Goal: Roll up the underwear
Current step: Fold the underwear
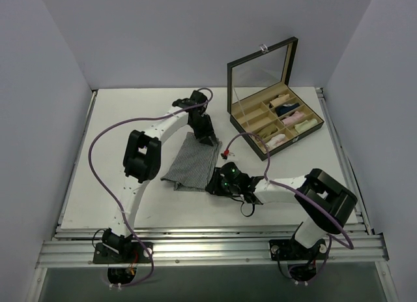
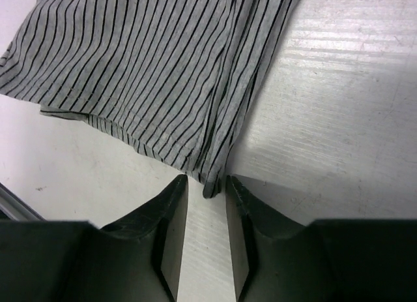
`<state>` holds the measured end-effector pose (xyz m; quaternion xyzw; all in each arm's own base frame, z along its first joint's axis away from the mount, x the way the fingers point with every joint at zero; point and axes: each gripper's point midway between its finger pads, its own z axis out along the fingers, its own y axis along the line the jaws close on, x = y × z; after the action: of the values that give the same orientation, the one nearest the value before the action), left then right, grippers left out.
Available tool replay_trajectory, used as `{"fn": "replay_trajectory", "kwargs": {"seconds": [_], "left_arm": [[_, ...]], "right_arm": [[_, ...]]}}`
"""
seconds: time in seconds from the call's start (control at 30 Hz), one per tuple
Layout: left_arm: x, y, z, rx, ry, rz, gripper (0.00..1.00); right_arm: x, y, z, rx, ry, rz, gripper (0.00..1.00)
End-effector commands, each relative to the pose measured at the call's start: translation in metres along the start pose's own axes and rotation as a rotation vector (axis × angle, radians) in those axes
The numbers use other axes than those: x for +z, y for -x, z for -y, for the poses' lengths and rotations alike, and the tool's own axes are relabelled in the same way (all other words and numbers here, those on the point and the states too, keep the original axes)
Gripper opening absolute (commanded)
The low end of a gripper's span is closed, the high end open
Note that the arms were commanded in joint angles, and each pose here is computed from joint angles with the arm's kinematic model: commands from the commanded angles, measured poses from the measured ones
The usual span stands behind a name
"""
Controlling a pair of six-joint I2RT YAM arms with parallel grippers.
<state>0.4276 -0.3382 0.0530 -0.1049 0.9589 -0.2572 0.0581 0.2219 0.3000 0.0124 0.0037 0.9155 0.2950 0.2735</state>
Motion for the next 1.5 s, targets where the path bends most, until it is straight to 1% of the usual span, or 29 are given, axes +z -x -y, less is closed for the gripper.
{"fn": "replay_trajectory", "kwargs": {"seconds": [0.0, 0.03, 0.07, 0.13, 0.17, 0.23, 0.27, 0.33, 0.37, 0.4, 0.43, 0.47, 0.5, 0.53, 0.57, 0.6, 0.63, 0.67, 0.77, 0.87, 0.93, 0.97, 1.0, 1.07, 1.13, 1.23, 1.4, 1.47], "left_arm": [[-0.031, 0.009, 0.026, 0.013, -0.083, 0.044, 0.43], [-0.038, 0.011, 0.030, 0.020, -0.090, 0.052, 0.46], [-0.054, 0.014, 0.036, 0.037, -0.102, 0.069, 0.51], [-0.072, 0.024, 0.034, 0.052, -0.096, 0.097, 0.56], [-0.083, 0.022, 0.031, 0.055, -0.086, 0.093, 0.56], [-0.100, 0.030, 0.019, 0.053, -0.059, 0.117, 0.57], [-0.115, 0.028, 0.015, 0.075, -0.046, 0.131, 0.57], [-0.121, 0.028, -0.013, 0.058, 0.022, 0.134, 0.57], [-0.137, 0.026, -0.018, 0.079, 0.031, 0.155, 0.57], [-0.130, 0.014, -0.040, 0.065, 0.082, 0.118, 0.56], [-0.134, 0.013, -0.056, 0.065, 0.111, 0.120, 0.54], [-0.146, 0.009, -0.059, 0.071, 0.106, 0.136, 0.52], [-0.146, 0.002, -0.070, 0.063, 0.115, 0.123, 0.46], [-0.135, -0.019, -0.092, 0.034, 0.145, 0.058, 0.28], [-0.146, -0.020, -0.091, 0.039, 0.107, 0.094, 0.24], [-0.144, -0.027, -0.096, 0.034, 0.097, 0.086, 0.23], [-0.135, -0.046, -0.114, 0.008, 0.119, 0.043, 0.20], [-0.142, -0.048, -0.112, 0.017, 0.094, 0.069, 0.18], [-0.132, -0.070, -0.132, -0.007, 0.108, 0.044, 0.17], [-0.120, -0.082, -0.150, -0.032, 0.151, 0.007, 0.15], [-0.115, -0.085, -0.171, -0.042, 0.234, 0.004, 0.13], [-0.113, -0.092, -0.185, -0.059, 0.302, -0.027, 0.13], [-0.115, -0.085, -0.195, -0.054, 0.366, 0.002, 0.12], [-0.112, -0.082, -0.205, -0.050, 0.419, 0.002, 0.12], [-0.111, -0.077, -0.209, -0.044, 0.445, 0.016, 0.12], [-0.107, -0.076, -0.206, -0.036, 0.433, 0.006, 0.12], [-0.112, -0.077, -0.225, -0.018, 0.530, 0.002, 0.12], [-0.115, -0.072, -0.214, 0.006, 0.485, 0.019, 0.15]], "right_arm": [[-0.013, 0.010, -0.001, 0.000, -0.023, 0.021, 0.27], [-0.015, 0.014, -0.004, 0.006, -0.020, 0.031, 0.30], [-0.017, 0.020, -0.007, 0.008, -0.015, 0.044, 0.36], [-0.021, 0.036, -0.015, 0.020, -0.009, 0.073, 0.41], [-0.021, 0.041, -0.017, 0.022, -0.012, 0.081, 0.43], [-0.017, 0.052, -0.021, 0.014, -0.029, 0.086, 0.43], [-0.013, 0.057, -0.022, 0.010, -0.037, 0.085, 0.42], [-0.001, 0.056, -0.014, -0.014, -0.080, 0.054, 0.42], [0.003, 0.066, -0.023, -0.017, -0.072, 0.065, 0.43], [0.011, 0.065, -0.013, -0.023, -0.121, 0.059, 0.42], [0.016, 0.067, -0.011, -0.020, -0.132, 0.059, 0.42], [0.019, 0.073, -0.015, -0.020, -0.131, 0.066, 0.39], [0.024, 0.066, -0.004, -0.020, -0.174, 0.039, 0.37], [0.026, 0.067, 0.001, -0.021, -0.206, 0.045, 0.34], [0.028, 0.066, 0.004, -0.017, -0.224, 0.041, 0.28], [0.029, 0.060, 0.011, -0.016, -0.249, 0.024, 0.26], [0.028, 0.057, 0.015, -0.016, -0.263, 0.021, 0.24], [0.027, 0.055, 0.019, -0.015, -0.276, 0.020, 0.22], [0.023, 0.042, 0.032, -0.022, -0.314, -0.005, 0.20], [0.018, 0.034, 0.041, -0.027, -0.332, -0.020, 0.20], [0.014, 0.032, 0.045, -0.038, -0.344, -0.026, 0.20], [0.013, 0.032, 0.046, -0.043, -0.344, -0.029, 0.20], [0.011, 0.031, 0.047, -0.046, -0.347, -0.030, 0.20], [0.011, 0.032, 0.046, -0.055, -0.347, -0.034, 0.20], [0.011, 0.031, 0.046, -0.058, -0.346, -0.038, 0.20], [0.012, 0.029, 0.046, -0.063, -0.343, -0.046, 0.21], [0.011, 0.026, 0.048, -0.063, -0.342, -0.050, 0.21], [0.010, 0.025, 0.049, -0.066, -0.342, -0.053, 0.21]]}}
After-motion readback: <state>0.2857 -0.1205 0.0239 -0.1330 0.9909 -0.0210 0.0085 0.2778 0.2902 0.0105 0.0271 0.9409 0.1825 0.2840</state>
